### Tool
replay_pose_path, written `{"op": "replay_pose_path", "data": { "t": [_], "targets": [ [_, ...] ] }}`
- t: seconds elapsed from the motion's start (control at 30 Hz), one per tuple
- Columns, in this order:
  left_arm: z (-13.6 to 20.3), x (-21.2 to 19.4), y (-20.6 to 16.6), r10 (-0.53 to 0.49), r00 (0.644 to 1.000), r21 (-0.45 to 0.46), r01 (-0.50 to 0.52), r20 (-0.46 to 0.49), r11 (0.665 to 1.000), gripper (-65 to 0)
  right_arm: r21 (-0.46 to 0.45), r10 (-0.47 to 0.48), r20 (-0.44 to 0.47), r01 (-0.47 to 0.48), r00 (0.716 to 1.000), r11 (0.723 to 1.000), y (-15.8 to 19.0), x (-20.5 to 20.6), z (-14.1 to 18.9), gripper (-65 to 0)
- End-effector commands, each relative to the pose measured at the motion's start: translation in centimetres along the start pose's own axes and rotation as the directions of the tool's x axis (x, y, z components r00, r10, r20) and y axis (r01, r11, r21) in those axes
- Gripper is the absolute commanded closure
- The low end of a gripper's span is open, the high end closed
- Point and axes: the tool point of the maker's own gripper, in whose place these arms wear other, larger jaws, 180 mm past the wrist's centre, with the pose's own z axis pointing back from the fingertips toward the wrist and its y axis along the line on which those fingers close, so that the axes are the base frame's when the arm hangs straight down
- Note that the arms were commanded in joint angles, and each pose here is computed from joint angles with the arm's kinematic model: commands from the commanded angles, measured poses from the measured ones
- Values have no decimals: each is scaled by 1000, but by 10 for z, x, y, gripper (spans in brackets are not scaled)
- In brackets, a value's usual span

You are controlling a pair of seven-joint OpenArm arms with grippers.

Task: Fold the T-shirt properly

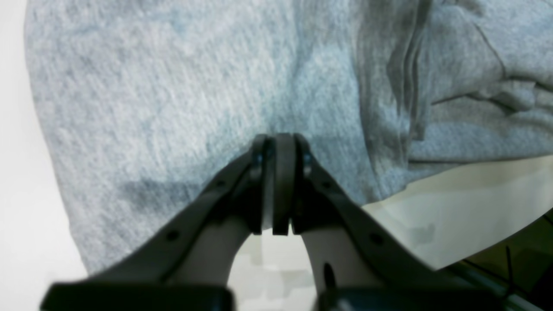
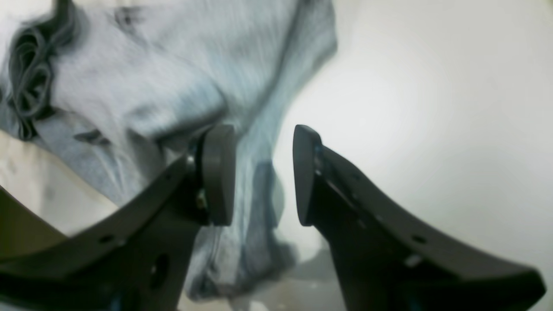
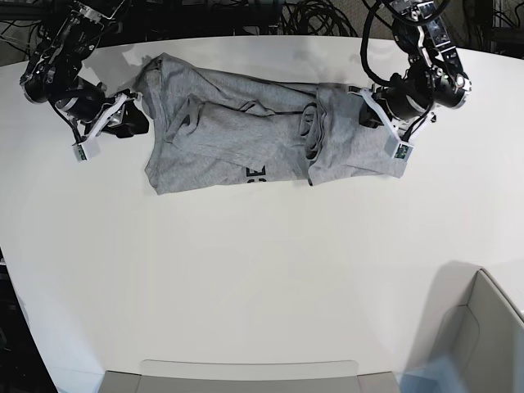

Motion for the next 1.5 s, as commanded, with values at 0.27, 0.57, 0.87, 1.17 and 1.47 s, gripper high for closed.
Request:
{"op": "replay_pose_path", "data": {
  "t": [0.27, 0.57, 0.87, 1.17, 1.47],
  "targets": [
    [4, 10, 0, -14, 999, 2, 13, 36, 1000, -31, -28, 15, -110, -18, 994, 999, -6, -26, -10, -224],
    [3, 10, -1, -10, 999, -2, 10, 36, 1000, -31, 191, 78, -59, -65, 995, 979, 73, -29, -58, -224],
    [3, 10, -1, -11, 999, -1, 11, 36, 1000, -31, 235, 12, -106, 13, 994, 972, 76, -39, -82, -198],
    [3, 4, -1, -6, 1000, -4, 6, 25, 1000, -31, 196, 203, -186, -166, 961, 966, 79, -24, -102, 0],
    [3, 6, -4, -2, 999, -14, 2, 35, 1000, -31, -19, 145, -91, -147, 985, 989, -5, 28, -62, 0]
  ]
}}
